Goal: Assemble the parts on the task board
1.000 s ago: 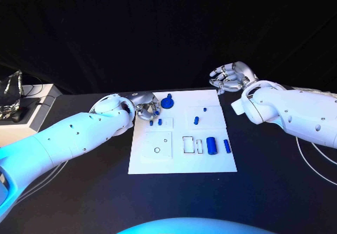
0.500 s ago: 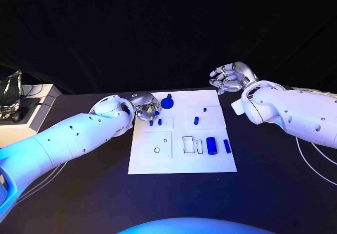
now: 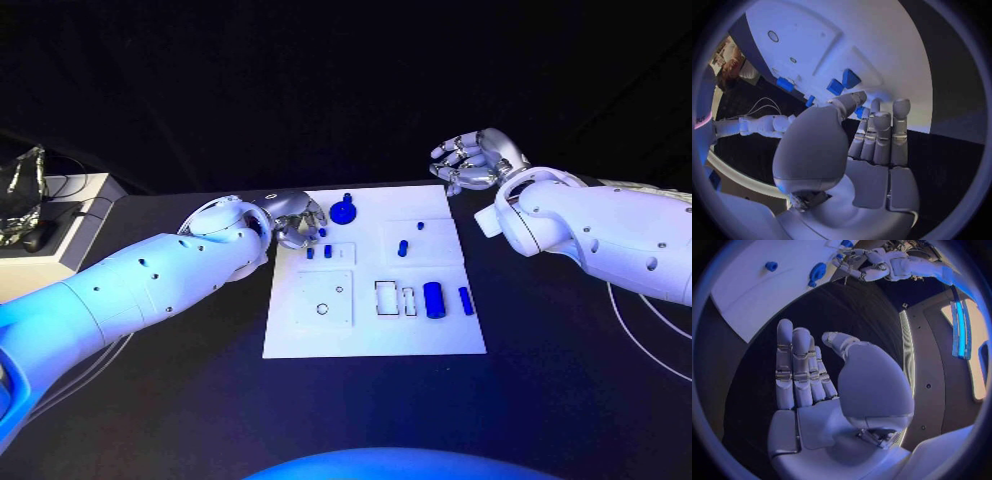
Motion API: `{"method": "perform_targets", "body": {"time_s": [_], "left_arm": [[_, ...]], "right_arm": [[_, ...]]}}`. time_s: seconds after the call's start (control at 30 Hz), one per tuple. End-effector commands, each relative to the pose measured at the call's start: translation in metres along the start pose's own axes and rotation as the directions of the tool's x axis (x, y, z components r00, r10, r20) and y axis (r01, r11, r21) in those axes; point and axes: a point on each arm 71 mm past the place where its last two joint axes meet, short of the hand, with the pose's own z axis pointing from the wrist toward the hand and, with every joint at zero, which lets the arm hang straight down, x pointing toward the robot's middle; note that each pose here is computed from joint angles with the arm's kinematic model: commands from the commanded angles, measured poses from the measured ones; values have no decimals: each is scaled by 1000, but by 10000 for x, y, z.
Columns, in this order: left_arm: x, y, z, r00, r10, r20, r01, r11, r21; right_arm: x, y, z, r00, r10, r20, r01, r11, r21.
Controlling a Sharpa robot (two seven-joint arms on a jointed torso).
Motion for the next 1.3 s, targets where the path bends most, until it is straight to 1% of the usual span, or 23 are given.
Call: {"method": "perform_targets", "body": {"time_s": [0.03,0.17,0.23,0.3,0.43,0.47,0.5,0.53,0.57,0.6,0.63,0.67,0.7,0.77,0.83,0.87,0.97,1.03,1.13,1.2,1.27,1.3], "left_arm": [[0,15,-3,1000,7,-9,-7,1000,-10],[-22,64,-20,1000,8,6,-8,1000,-22],[-57,104,-32,999,0,33,1,1000,-27],[-109,159,-49,997,-27,68,29,999,-34],[-231,304,-104,980,-138,140,147,987,-59],[-264,349,-127,971,-179,159,192,979,-66],[-312,410,-162,951,-246,186,263,962,-72],[-340,444,-183,936,-289,201,308,949,-73],[-374,484,-212,913,-345,218,368,927,-72],[-410,527,-247,878,-416,236,442,895,-64],[-430,552,-272,850,-466,245,493,868,-56],[-452,579,-304,810,-530,252,556,830,-43],[-461,593,-324,783,-568,254,594,804,-33],[-474,622,-378,708,-662,247,684,730,-3],[-466,638,-441,618,-756,217,768,639,38],[-458,640,-471,578,-791,199,799,599,58],[-408,625,-556,481,-864,149,861,498,105],[-365,600,-620,414,-903,118,894,427,134],[-332,543,-686,329,-941,82,925,338,171],[-316,505,-719,287,-956,64,937,294,189],[-297,461,-748,254,-966,45,944,258,205],[-286,427,-764,236,-971,31,947,237,216]], "right_arm": [[4,4,-2,1000,-6,-6,6,1000,-12],[7,-3,-5,1000,-9,-12,9,1000,-9],[14,-3,-8,999,-26,-25,26,1000,-15],[31,0,-15,997,-61,-51,59,998,-30],[85,8,-30,977,-160,-138,150,985,-83],[98,11,-34,970,-189,-155,176,980,-98],[122,13,-44,949,-254,-187,233,964,-131],[132,14,-50,936,-289,-199,263,954,-147],[144,14,-58,919,-334,-211,303,938,-169],[156,11,-68,898,-381,-220,343,920,-190],[165,6,-78,876,-428,-225,385,899,-210],[174,0,-88,851,-474,-226,427,875,-227],[178,-4,-93,836,-502,-224,453,860,-235],[185,-17,-107,793,-570,-216,519,817,-250],[189,-31,-116,739,-643,-199,593,762,-259],[191,-37,-121,714,-674,-190,624,736,-262],[206,-48,-135,654,-736,-175,690,675,-262],[230,-48,-144,616,-769,-171,724,638,-262],[273,-50,-163,575,-800,-170,756,599,-263],[311,-54,-176,552,-815,-177,771,579,-263],[349,-54,-180,531,-827,-183,783,561,-267],[382,-55,-184,517,-835,-190,790,550,-271]]}}
